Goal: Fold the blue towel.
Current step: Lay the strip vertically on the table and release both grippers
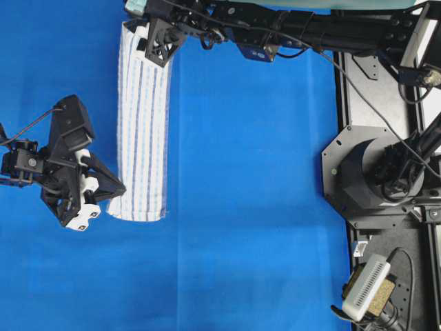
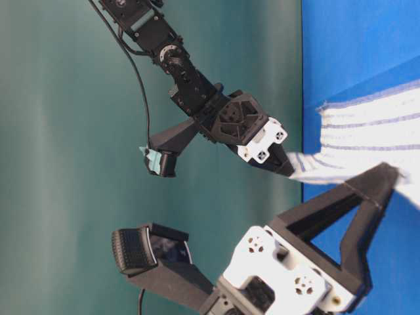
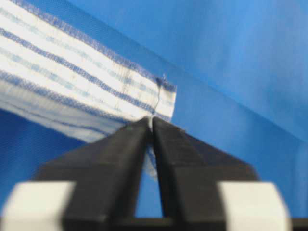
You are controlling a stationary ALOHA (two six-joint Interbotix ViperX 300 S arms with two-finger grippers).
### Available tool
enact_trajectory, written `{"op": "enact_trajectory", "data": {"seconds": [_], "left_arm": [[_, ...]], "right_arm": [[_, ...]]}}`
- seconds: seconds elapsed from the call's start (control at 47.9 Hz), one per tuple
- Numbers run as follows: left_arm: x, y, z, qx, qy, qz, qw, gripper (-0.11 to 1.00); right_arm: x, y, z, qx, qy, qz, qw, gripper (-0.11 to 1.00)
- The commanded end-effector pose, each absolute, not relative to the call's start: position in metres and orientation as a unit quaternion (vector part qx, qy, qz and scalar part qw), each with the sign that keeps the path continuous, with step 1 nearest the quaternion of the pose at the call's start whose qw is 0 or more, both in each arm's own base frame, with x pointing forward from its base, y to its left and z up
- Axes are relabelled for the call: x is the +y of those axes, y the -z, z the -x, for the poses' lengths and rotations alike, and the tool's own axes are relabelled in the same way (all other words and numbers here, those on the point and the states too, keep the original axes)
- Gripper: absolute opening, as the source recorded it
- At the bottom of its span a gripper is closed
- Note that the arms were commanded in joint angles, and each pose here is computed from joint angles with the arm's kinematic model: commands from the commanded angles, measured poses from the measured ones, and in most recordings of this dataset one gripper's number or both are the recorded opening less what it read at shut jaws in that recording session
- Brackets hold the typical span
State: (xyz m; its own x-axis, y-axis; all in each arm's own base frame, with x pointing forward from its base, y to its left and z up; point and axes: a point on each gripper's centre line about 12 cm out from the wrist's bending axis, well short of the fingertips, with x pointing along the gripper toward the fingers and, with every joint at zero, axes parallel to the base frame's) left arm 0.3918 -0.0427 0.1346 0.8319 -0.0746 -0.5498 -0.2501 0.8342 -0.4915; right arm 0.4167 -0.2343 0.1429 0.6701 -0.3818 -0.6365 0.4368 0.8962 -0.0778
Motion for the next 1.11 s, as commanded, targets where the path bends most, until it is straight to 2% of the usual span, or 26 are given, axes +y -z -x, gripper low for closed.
{"op": "enact_trajectory", "data": {"seconds": [0.0,0.042,0.104,0.146,0.23,0.397,0.815,1.087], "left_arm": [[-0.042,-0.143,-0.395,0.274,-0.049,0.295,0.914,0.19],[-0.041,-0.143,-0.395,0.275,-0.052,0.301,0.912,0.32],[-0.042,-0.142,-0.393,0.279,-0.054,0.307,0.908,0.51],[-0.041,-0.142,-0.392,0.282,-0.056,0.307,0.907,0.65],[-0.039,-0.143,-0.386,0.291,-0.061,0.307,0.904,0.85],[-0.027,-0.153,-0.372,0.302,-0.072,0.3,0.902,0.76],[0.032,-0.171,-0.329,0.284,-0.105,0.198,0.932,0.76],[0.054,-0.183,-0.294,0.261,-0.128,0.16,0.943,0.76]], "right_arm": [[-0.238,-0.162,-0.421,0.312,0.228,-0.032,0.922,0.58],[-0.238,-0.161,-0.421,0.313,0.228,-0.033,0.921,0.71],[-0.238,-0.163,-0.421,0.312,0.228,-0.032,0.922,0.84],[-0.237,-0.161,-0.42,0.315,0.227,-0.033,0.921,0.87],[-0.235,-0.163,-0.417,0.317,0.227,-0.033,0.92,0.85],[-0.227,-0.176,-0.402,0.311,0.23,-0.037,0.922,0.85],[-0.188,-0.195,-0.336,0.3,0.233,-0.05,0.924,0.85],[-0.14,-0.193,-0.294,0.285,0.215,-0.079,0.931,0.85]]}}
